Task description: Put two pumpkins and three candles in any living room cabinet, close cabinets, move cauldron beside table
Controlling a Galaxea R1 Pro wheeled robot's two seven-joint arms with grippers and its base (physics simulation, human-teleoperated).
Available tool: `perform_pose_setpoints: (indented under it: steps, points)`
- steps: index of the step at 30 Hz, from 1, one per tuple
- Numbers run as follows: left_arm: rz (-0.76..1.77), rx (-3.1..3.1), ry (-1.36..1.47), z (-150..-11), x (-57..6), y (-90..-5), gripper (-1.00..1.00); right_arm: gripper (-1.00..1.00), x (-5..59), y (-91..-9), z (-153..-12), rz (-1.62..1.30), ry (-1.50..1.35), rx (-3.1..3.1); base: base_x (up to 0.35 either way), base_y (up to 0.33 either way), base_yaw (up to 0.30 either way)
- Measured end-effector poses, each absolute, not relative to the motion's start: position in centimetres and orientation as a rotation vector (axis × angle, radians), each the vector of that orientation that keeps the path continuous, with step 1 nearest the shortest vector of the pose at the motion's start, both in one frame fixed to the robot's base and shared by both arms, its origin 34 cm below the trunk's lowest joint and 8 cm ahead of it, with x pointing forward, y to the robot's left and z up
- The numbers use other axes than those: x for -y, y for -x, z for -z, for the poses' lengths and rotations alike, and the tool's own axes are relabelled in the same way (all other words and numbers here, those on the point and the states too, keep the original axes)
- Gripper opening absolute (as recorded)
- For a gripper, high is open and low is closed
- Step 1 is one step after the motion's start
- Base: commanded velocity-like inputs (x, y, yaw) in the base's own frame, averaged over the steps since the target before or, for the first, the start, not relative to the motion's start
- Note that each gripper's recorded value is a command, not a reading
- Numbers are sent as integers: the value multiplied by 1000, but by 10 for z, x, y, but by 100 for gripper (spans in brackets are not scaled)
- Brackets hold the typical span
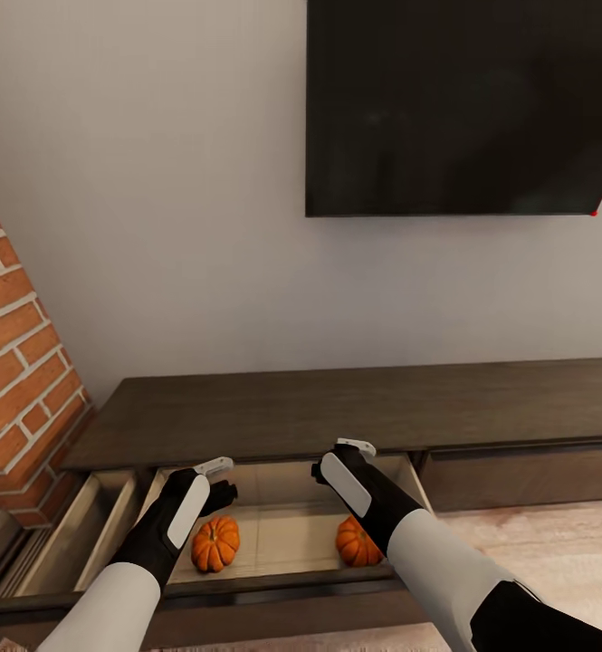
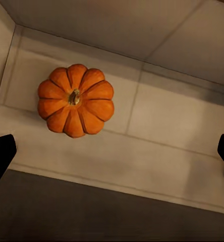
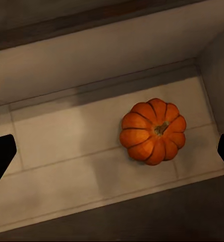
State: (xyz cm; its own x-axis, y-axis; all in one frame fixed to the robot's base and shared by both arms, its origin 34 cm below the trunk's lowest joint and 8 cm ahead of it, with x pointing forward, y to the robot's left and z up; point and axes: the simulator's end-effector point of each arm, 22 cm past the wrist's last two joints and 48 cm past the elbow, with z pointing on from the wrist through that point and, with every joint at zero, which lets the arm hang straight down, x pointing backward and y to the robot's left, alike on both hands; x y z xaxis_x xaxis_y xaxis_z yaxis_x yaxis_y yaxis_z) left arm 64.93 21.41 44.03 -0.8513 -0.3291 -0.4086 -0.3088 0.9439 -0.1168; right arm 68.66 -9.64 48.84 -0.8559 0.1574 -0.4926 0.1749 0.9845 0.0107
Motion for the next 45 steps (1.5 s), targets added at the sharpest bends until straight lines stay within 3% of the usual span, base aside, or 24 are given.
perform_pose_setpoints:
  steps: [45]
  points:
    - [65,-2666,468,-535,-216,-668,100,100,96,-705,-583,48,-233,-2618,-98,10,0]
